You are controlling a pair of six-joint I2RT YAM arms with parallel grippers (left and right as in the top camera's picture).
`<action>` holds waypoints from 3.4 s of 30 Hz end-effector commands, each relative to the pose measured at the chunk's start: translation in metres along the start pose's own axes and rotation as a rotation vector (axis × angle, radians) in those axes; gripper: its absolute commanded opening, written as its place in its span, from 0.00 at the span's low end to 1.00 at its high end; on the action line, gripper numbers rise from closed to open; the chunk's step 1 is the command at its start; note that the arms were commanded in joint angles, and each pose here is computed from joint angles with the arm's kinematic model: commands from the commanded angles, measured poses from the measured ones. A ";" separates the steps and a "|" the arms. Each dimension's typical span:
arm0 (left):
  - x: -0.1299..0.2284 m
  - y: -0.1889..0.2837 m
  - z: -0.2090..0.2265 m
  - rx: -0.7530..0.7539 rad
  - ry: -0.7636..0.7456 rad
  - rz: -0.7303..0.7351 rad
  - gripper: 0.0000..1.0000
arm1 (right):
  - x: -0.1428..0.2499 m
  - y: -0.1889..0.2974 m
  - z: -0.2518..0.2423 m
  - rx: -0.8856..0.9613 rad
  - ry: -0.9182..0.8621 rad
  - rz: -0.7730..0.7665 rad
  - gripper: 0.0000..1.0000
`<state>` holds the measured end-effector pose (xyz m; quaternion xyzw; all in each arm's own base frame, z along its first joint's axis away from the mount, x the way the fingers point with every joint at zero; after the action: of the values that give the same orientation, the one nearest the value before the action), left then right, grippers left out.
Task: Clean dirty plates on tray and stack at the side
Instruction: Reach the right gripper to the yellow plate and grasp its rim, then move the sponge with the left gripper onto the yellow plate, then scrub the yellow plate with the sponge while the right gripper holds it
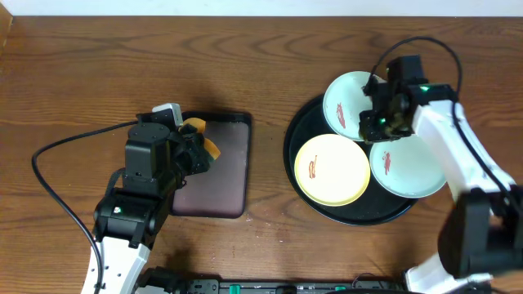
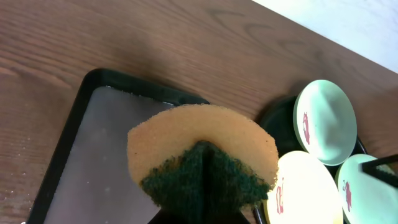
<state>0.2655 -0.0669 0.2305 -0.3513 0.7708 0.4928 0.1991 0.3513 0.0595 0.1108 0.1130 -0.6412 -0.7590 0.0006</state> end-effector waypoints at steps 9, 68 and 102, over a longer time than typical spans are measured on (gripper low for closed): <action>0.004 0.000 0.001 0.000 0.005 0.020 0.11 | 0.015 -0.063 -0.006 -0.021 0.106 0.194 0.26; 0.015 -0.022 -0.102 0.408 -0.133 0.061 0.07 | 0.018 -0.054 0.000 0.250 0.049 0.207 0.01; 0.158 -0.180 -0.147 0.181 -0.003 0.354 0.07 | 0.010 -0.056 0.004 0.227 -0.047 0.157 0.02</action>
<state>0.2872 -0.2980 0.0673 -0.1915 0.8734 0.4287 0.1291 0.3415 0.0737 0.0479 0.0407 -0.7253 -0.6848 0.0566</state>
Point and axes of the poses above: each gripper's point midway between its finger pads, its own y axis back along the fingers, its own z axis along the line the jaws close on, x = y × z, the point moved 4 cm from there along y, back along the fingers
